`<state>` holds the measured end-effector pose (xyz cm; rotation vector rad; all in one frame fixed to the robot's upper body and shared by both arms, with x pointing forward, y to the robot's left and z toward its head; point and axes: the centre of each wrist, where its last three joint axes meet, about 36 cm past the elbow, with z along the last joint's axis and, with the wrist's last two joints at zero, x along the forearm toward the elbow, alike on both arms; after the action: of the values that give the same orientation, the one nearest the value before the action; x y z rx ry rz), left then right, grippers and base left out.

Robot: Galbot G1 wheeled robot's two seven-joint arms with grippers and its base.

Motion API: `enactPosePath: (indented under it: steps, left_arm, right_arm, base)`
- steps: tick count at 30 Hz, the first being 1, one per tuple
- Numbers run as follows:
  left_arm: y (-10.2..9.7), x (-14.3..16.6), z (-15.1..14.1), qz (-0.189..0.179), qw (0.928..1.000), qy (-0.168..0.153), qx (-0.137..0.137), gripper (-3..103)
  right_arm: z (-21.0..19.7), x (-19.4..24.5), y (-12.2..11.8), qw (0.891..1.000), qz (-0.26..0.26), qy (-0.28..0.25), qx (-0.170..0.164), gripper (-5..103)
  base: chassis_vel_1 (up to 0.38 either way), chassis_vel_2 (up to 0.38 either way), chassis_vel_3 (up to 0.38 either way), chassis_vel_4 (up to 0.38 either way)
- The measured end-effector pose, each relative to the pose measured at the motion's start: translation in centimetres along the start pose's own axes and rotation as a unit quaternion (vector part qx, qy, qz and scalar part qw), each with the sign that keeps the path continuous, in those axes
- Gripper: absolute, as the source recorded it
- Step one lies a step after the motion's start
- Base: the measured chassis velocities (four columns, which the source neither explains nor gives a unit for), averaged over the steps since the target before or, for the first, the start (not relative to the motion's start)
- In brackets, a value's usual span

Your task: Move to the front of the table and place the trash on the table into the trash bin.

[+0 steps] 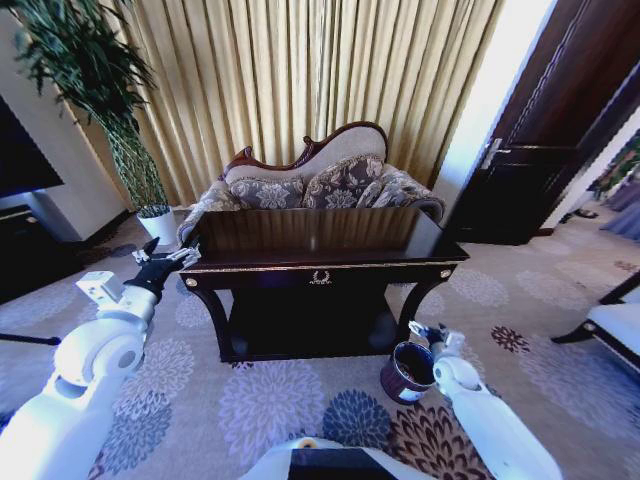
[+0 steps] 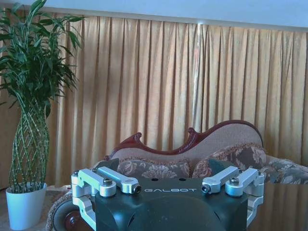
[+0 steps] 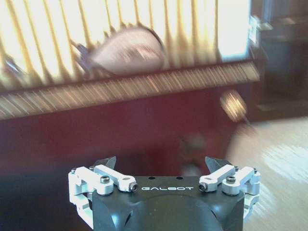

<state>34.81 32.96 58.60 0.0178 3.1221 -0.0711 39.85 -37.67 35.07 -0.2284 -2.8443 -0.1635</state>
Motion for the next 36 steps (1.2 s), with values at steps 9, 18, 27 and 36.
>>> enactPosePath:
  steps: [9, 18, 27, 36]
  left_arm:
    - [-0.3, 1.0, -0.7, -0.001, 0.9998, -0.019, 0.004, 100]
    - [-0.1, 2.1, -1.6, -0.007, 0.9998, -0.020, 0.003, 100]
    - [-1.4, 3.1, -2.4, 0.018, 0.9997, -0.015, 0.005, 100]
    - [-2.5, 4.3, -2.5, 0.025, 0.9996, -0.009, 0.007, 100]
  right_arm:
    - [-12.7, 7.2, 5.1, 0.991, -0.095, -0.097, -0.019, 100]
    - [-16.3, 13.3, 7.7, 0.980, -0.134, -0.143, 0.038, 100]
    - [-16.9, 15.5, 8.9, 0.980, -0.132, -0.136, 0.066, 100]
    - [-17.4, 16.5, 9.5, 0.981, -0.133, -0.124, 0.072, 100]
  base:
    - [0.000, 0.000, 0.000, 0.000]
    - [0.000, 0.000, 0.000, 0.000]
    - [0.000, 0.000, 0.000, 0.000]
    - [0.000, 0.000, 0.000, 0.000]
